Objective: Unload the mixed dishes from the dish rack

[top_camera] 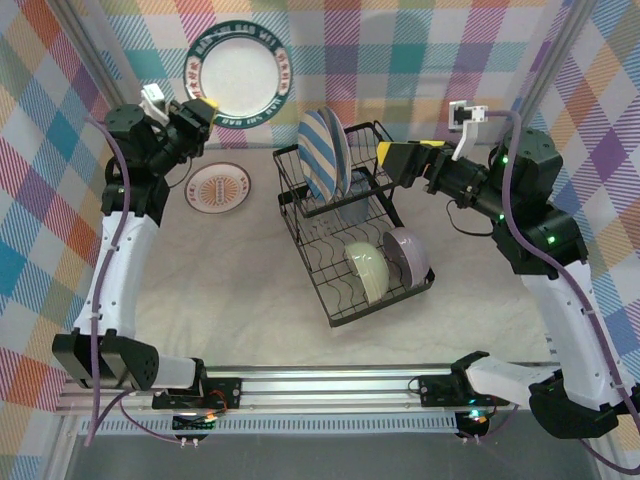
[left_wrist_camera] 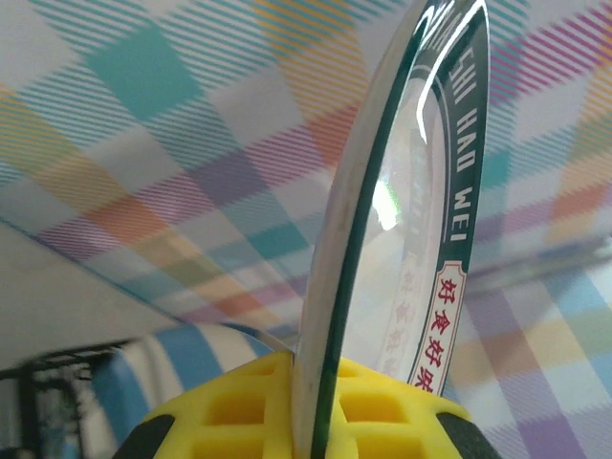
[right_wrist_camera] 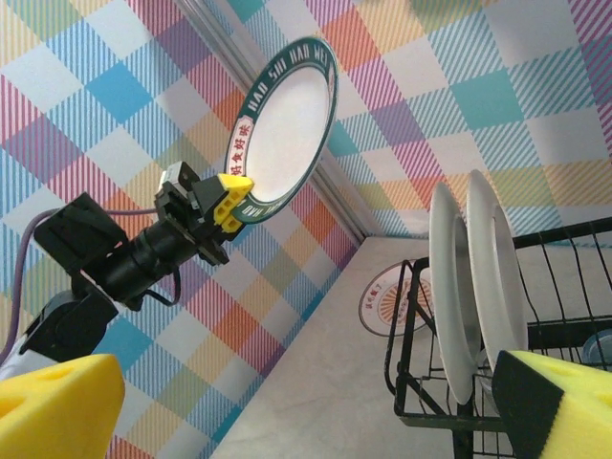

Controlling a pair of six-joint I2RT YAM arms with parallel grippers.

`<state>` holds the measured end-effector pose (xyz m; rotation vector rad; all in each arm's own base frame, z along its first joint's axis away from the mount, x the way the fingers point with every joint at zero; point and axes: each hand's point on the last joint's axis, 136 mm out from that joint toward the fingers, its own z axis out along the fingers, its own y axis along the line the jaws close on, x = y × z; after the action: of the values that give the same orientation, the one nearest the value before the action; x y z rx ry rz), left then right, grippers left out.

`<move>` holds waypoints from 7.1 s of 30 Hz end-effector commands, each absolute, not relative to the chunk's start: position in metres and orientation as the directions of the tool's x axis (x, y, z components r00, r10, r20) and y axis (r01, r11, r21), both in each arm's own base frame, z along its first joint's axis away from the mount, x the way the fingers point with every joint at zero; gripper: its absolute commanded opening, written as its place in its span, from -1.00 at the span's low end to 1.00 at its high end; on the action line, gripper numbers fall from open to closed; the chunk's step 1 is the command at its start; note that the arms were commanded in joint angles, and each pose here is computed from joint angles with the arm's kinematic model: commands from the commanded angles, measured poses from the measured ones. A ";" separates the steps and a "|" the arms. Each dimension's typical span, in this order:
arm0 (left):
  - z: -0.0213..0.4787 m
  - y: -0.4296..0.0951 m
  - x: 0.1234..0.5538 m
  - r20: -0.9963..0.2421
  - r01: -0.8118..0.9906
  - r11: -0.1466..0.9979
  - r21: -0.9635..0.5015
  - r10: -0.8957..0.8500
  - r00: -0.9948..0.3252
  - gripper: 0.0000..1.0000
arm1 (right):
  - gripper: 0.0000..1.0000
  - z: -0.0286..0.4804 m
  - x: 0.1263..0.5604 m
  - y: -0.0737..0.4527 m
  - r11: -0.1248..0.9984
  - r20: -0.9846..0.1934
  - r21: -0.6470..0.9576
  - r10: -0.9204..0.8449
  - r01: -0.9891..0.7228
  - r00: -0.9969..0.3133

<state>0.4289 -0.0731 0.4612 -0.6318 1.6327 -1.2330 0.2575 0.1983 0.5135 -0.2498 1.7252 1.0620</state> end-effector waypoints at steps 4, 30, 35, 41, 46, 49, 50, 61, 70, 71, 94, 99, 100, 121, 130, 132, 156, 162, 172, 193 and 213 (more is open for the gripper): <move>0.400 -0.016 0.454 -0.365 0.012 0.385 -0.923 -0.864 -0.347 -1.00 | 0.98 0.512 0.252 0.190 0.618 -0.878 0.477 0.297 -0.625 -0.377; 0.154 0.060 0.529 -0.183 -0.361 0.357 -0.861 -0.882 -0.435 -1.00 | 0.97 0.473 0.250 0.201 0.586 -0.834 0.534 0.245 -0.609 -0.495; 0.138 0.061 0.532 -0.169 -0.387 0.356 -0.851 -0.882 -0.440 -1.00 | 0.98 0.470 0.249 0.201 0.590 -0.829 0.539 0.243 -0.602 -0.504; 0.118 0.078 0.530 -0.147 -0.424 0.337 -0.841 -0.895 -0.421 -1.00 | 0.98 0.470 0.251 0.200 0.595 -0.827 0.542 0.251 -0.593 -0.504; 0.110 0.081 0.531 -0.144 -0.429 0.334 -0.839 -0.898 -0.416 -1.00 | 0.98 0.469 0.252 0.201 0.592 -0.822 0.548 0.250 -0.591 -0.512; 0.104 0.083 0.532 -0.134 -0.440 0.328 -0.836 -0.900 -0.415 -1.00 | 0.98 0.469 0.252 0.202 0.588 -0.820 0.550 0.247 -0.593 -0.516; 0.103 0.083 0.532 -0.133 -0.442 0.327 -0.835 -0.900 -0.415 -1.00 | 0.97 0.468 0.253 0.203 0.587 -0.818 0.552 0.247 -0.592 -0.519; 0.084 0.086 0.531 -0.105 -0.489 0.311 -0.815 -0.909 -0.403 -0.92 | 0.97 0.464 0.253 0.203 0.587 -0.812 0.560 0.251 -0.585 -0.526; 0.085 0.088 0.534 -0.107 -0.499 0.314 -0.808 -0.910 -0.400 0.05 | 0.98 0.462 0.255 0.200 0.601 -0.811 0.560 0.260 -0.570 -0.524; 0.087 0.088 0.535 -0.105 -0.497 0.315 -0.808 -0.908 -0.404 0.19 | 0.98 0.461 0.256 0.200 0.601 -0.810 0.561 0.260 -0.569 -0.525; 0.074 0.074 0.517 -0.023 -0.652 0.409 -0.638 -0.857 -0.515 1.00 | 0.98 0.451 0.266 0.190 0.664 -0.801 0.559 0.276 -0.497 -0.532; 0.075 0.072 0.515 -0.022 -0.642 0.442 -0.627 -0.834 -0.552 1.00 | 0.98 0.446 0.268 0.190 0.674 -0.796 0.558 0.272 -0.483 -0.540; 0.077 0.072 0.515 -0.026 -0.637 0.451 -0.626 -0.828 -0.560 1.00 | 0.98 0.445 0.269 0.188 0.682 -0.795 0.558 0.273 -0.474 -0.542; 0.176 0.049 0.433 -0.244 -0.547 0.713 -0.439 -0.680 -0.691 1.00 | 0.88 0.433 0.317 0.205 0.848 -0.815 0.353 0.071 -0.395 -0.575; 0.255 -0.058 0.383 -0.375 -0.181 0.775 -0.606 -0.479 -0.794 1.00 | 0.60 0.424 0.344 0.230 0.890 -0.808 0.232 -0.048 -0.392 -0.587; 0.278 -0.080 0.372 -0.416 -0.071 0.732 -0.677 -0.461 -0.784 1.00 | 0.58 0.420 0.350 0.236 0.893 -0.805 0.208 -0.076 -0.400 -0.588; 0.377 -0.164 0.321 -0.577 0.343 0.510 -0.789 -0.420 -0.701 1.00 | 0.17 0.395 0.376 0.259 0.895 -0.769 0.189 -0.120 -0.404 -0.627; 0.396 -0.172 0.314 -0.582 0.408 0.433 -0.804 -0.429 -0.691 1.00 | 0.05 0.389 0.379 0.263 0.894 -0.759 0.195 -0.123 -0.404 -0.640; 0.427 -0.181 0.303 -0.567 0.489 0.287 -0.823 -0.461 -0.683 1.00 | -0.30 0.382 0.384 0.271 0.885 -0.753 0.195 -0.141 -0.422 -0.643; 0.416 -0.180 0.312 -0.531 0.442 0.295 -0.847 -0.475 -0.701 1.00 | -1.00 0.389 0.392 0.267 0.897 -0.783 0.162 -0.136 -0.411 -0.607; 0.401 -0.178 0.327 -0.503 0.378 0.336 -0.863 -0.487 -0.714 1.00 | -1.00 0.451 0.385 0.222 0.948 -0.900 0.040 -0.104 -0.317 -0.424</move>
<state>0.3276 -0.1749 0.3945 -0.1194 1.8669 -1.4730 0.3884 0.2352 0.4124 -0.3409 2.1316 0.2546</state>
